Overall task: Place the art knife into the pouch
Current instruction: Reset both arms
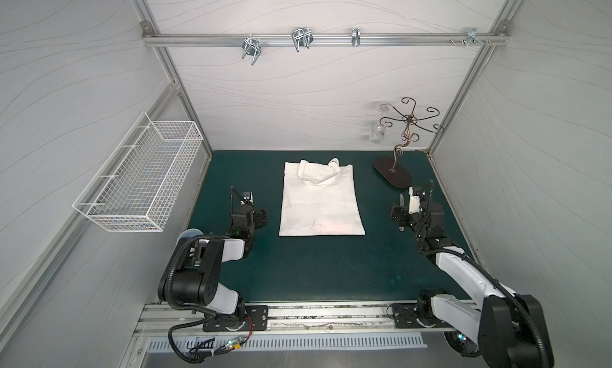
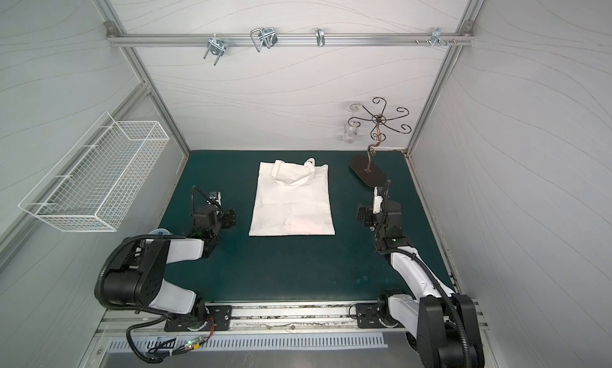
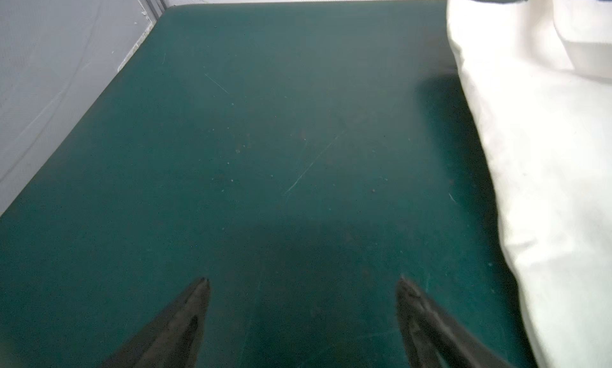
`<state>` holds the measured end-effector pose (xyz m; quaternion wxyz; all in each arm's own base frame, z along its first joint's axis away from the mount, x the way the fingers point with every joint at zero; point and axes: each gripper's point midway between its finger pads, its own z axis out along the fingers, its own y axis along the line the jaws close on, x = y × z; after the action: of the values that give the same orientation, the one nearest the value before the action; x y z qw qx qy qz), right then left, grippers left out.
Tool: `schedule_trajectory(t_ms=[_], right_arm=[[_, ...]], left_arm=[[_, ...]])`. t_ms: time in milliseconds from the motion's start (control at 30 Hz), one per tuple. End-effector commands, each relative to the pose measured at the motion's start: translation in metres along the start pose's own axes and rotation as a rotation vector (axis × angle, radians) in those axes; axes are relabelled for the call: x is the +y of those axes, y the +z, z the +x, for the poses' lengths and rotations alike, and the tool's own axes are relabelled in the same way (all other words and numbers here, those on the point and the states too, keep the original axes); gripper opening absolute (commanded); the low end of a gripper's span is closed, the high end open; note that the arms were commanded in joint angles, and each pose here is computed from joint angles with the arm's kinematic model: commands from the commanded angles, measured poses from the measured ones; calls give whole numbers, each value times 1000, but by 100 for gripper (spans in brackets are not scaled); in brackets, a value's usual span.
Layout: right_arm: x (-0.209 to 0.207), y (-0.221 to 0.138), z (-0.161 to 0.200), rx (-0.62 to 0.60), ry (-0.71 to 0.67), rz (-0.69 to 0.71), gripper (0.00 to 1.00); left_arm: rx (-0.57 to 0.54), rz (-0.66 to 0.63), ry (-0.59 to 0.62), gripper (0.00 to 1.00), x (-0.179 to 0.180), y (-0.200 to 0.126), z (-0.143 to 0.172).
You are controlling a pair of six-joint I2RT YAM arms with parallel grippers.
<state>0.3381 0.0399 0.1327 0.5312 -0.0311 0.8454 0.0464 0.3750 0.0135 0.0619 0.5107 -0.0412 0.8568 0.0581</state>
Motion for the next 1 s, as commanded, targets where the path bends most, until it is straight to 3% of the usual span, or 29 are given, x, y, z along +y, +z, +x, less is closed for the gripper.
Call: schedule_trajectory(t_ms=[0,133,267,367,500,567,633,967], right_arm=[[-11,-7,-32,-229,-21,26,99],[-21,6,-17,-286,20,43,99],[-6,24,3,-265,-36,-32,99],[-38,33,18,-292,65,124,99],[-25,59,21,-125,56,8,99],[9,81,23,7,-32,-176,99],[7,83,19,-21,-63,-106,99],[6,81,19,-23,-50,-119,99]], left_arm=[[-175,34,-22,98,-3,0,-38],[-143,-7,-48,99,5,6,-38],[-119,-27,-75,99,12,10,-37],[-105,-26,-96,99,15,12,-36],[-103,-25,-96,99,16,13,-36],[-103,-24,-98,99,16,13,-36],[-103,-24,-97,99,16,13,-36],[-101,-23,-97,99,15,13,-36]])
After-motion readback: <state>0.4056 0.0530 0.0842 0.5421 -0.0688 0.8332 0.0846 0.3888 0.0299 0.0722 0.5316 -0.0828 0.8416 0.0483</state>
